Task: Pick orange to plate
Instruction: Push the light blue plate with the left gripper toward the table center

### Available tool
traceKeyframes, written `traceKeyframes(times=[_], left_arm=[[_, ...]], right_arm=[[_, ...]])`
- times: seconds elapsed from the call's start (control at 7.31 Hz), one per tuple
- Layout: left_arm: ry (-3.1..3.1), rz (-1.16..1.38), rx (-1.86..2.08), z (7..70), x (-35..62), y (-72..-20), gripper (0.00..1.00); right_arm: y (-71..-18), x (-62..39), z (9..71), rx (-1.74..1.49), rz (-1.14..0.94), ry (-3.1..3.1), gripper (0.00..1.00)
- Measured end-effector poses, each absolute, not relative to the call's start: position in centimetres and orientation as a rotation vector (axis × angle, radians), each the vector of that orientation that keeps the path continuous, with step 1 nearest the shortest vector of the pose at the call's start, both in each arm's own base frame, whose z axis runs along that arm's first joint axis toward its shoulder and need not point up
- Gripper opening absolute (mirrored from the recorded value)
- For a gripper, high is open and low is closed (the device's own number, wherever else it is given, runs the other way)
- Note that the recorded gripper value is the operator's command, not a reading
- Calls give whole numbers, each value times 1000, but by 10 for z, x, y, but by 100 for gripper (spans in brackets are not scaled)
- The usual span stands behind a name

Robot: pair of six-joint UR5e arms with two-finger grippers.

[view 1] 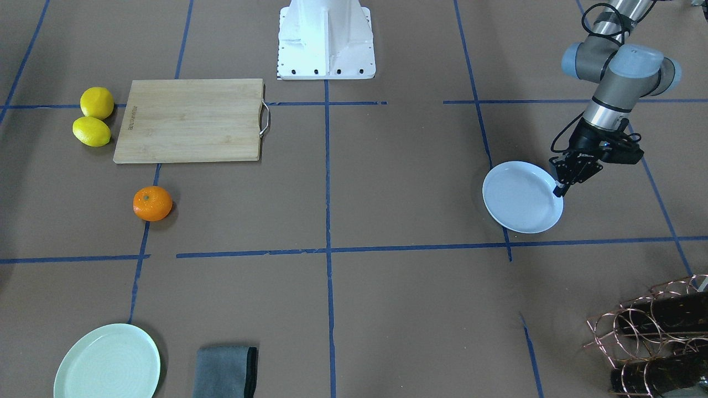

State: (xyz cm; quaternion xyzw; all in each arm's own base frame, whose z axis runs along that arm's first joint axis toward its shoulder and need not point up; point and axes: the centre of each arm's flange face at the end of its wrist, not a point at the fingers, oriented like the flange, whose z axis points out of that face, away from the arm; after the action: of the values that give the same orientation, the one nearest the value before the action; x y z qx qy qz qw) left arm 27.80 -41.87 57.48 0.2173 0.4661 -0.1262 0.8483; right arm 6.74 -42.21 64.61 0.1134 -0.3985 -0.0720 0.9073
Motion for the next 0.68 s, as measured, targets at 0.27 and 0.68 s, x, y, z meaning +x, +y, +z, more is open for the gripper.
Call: traceKeyframes(times=[0.27,0.68], left_arm=[[1062,-252,503,521,286,-425,0],[1128,-240,545,402,351,-482,0]], right_arm=[[-423,67,645,236,-150,-822,100],[-424,67,644,239,-151,-822,100]])
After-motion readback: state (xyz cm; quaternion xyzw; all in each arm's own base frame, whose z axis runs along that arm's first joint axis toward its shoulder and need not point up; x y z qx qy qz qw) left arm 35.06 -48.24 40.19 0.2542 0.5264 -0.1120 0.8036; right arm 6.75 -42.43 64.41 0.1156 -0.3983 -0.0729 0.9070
